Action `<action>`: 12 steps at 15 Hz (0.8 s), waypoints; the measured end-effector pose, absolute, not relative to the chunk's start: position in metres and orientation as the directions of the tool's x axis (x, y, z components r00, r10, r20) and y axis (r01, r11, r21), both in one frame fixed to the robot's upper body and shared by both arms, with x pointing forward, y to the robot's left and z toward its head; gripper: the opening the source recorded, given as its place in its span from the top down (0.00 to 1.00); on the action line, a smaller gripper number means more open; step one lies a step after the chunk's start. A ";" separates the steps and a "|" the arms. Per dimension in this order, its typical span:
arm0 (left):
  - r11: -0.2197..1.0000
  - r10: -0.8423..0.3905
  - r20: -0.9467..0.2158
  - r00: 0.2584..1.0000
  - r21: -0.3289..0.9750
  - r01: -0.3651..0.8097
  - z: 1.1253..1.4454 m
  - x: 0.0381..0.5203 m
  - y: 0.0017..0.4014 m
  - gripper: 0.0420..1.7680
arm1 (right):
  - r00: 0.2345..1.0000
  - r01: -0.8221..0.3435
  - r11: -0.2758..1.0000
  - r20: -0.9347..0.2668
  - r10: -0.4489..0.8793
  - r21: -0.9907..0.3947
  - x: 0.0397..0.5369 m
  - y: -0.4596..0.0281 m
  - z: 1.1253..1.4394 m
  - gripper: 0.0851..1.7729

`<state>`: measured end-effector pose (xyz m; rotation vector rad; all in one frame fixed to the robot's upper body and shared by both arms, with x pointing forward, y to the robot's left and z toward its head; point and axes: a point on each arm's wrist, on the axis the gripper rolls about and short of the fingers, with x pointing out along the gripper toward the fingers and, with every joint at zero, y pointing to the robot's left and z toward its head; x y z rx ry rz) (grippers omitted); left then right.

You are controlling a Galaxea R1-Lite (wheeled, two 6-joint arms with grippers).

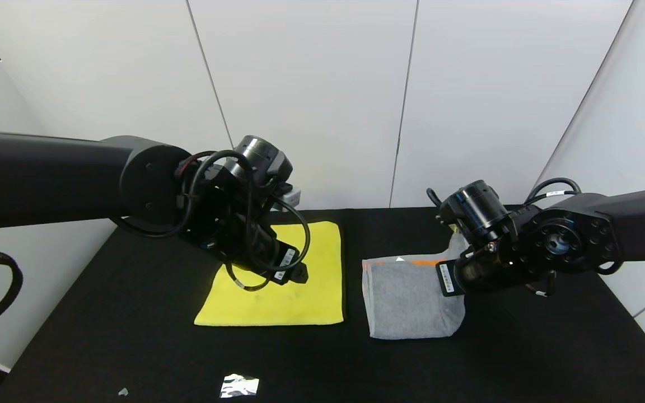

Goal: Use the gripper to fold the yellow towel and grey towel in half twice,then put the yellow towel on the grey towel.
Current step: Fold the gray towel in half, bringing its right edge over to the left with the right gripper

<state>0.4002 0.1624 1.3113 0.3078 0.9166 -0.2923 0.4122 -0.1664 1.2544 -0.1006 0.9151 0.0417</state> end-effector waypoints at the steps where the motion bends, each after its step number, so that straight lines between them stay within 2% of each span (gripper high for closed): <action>1: 0.919 -0.110 -0.808 0.579 0.139 0.370 1.313 0.398 0.165 0.03 | 0.613 -0.096 0.993 -0.790 0.008 -0.064 0.411 -0.160 1.254 0.92; 6: 0.925 -0.098 -0.809 0.579 0.140 0.353 1.316 0.390 0.175 0.03 | 0.620 -0.167 0.986 -0.779 0.088 -0.022 0.408 -0.131 1.245 0.92; 12: 0.928 -0.092 -0.814 0.573 0.139 0.347 1.315 0.387 0.180 0.03 | 0.592 -0.204 0.979 -0.793 0.146 0.027 0.407 -0.103 1.213 0.92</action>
